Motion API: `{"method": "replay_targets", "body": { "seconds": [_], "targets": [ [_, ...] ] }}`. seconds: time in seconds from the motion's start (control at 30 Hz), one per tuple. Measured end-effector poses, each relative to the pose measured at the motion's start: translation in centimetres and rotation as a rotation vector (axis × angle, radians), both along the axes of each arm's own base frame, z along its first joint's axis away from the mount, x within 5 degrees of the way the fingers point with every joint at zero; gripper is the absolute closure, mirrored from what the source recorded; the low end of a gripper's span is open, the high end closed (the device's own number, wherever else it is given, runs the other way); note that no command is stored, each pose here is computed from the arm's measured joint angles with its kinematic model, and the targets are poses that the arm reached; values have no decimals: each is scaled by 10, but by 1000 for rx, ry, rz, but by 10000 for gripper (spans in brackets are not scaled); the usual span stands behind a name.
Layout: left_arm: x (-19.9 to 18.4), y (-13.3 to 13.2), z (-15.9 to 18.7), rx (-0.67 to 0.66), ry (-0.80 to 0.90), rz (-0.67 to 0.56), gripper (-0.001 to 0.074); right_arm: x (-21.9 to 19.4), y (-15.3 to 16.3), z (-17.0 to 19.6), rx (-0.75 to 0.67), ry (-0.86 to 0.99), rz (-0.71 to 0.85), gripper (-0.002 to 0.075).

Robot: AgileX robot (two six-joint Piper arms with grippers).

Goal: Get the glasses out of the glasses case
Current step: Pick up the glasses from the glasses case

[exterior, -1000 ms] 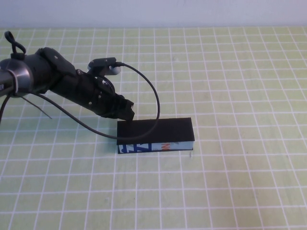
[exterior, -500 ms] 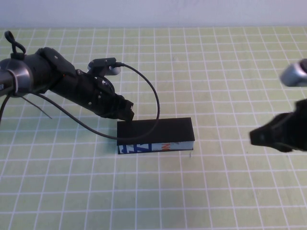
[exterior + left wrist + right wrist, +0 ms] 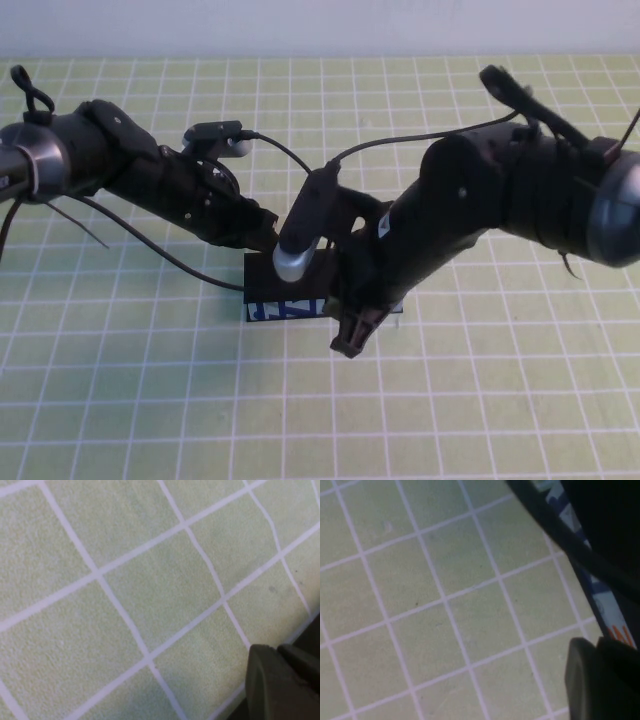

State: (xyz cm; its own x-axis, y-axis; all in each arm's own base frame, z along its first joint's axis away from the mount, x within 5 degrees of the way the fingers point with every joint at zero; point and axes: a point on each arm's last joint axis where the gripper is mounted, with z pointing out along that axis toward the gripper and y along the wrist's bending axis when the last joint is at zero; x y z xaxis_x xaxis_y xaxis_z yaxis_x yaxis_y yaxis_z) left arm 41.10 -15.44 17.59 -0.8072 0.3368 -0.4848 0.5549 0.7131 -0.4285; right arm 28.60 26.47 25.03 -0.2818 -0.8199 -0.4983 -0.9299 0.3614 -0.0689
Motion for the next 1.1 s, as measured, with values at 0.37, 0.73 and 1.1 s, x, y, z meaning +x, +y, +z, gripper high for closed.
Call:
{"method": "replay_targets", "body": {
  "seconds": [0.37, 0.73, 1.1],
  "targets": [
    [2, 5, -1, 1, 0, 13, 739, 11, 12, -6, -19, -179, 213, 437],
    [3, 4, 0, -5, -3, 20, 739, 20, 16, -26, -68, -216, 268, 419],
    [3, 4, -1, -5, -2, 20, 739, 28, 20, -43, -90, -243, 269, 418]
  ]
}}
